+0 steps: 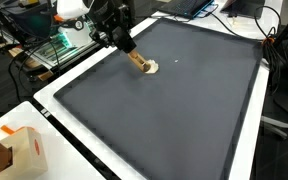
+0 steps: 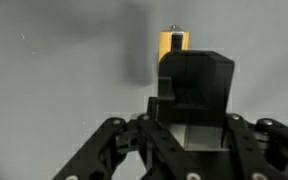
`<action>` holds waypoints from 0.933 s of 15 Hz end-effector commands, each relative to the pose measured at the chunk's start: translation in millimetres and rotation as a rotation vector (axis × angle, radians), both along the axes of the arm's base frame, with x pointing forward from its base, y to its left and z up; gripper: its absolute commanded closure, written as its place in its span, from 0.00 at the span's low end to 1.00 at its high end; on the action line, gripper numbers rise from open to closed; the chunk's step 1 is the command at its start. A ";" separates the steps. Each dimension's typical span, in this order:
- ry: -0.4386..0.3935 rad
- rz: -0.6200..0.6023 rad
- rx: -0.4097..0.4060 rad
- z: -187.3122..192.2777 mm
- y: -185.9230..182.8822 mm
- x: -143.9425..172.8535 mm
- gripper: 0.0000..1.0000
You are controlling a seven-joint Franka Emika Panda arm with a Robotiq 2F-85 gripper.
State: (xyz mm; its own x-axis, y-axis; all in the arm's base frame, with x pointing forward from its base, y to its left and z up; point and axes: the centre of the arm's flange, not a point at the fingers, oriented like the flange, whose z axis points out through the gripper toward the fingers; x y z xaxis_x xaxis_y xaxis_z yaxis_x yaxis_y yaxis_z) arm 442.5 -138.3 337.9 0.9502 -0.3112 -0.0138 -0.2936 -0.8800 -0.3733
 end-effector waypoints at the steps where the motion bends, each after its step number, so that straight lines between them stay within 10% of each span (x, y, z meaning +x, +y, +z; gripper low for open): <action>1: 0.048 -0.054 -0.026 12.2 3.7 1.0 0.76; 14: 0.334 -0.225 -0.387 75.2 115.6 60.3 0.76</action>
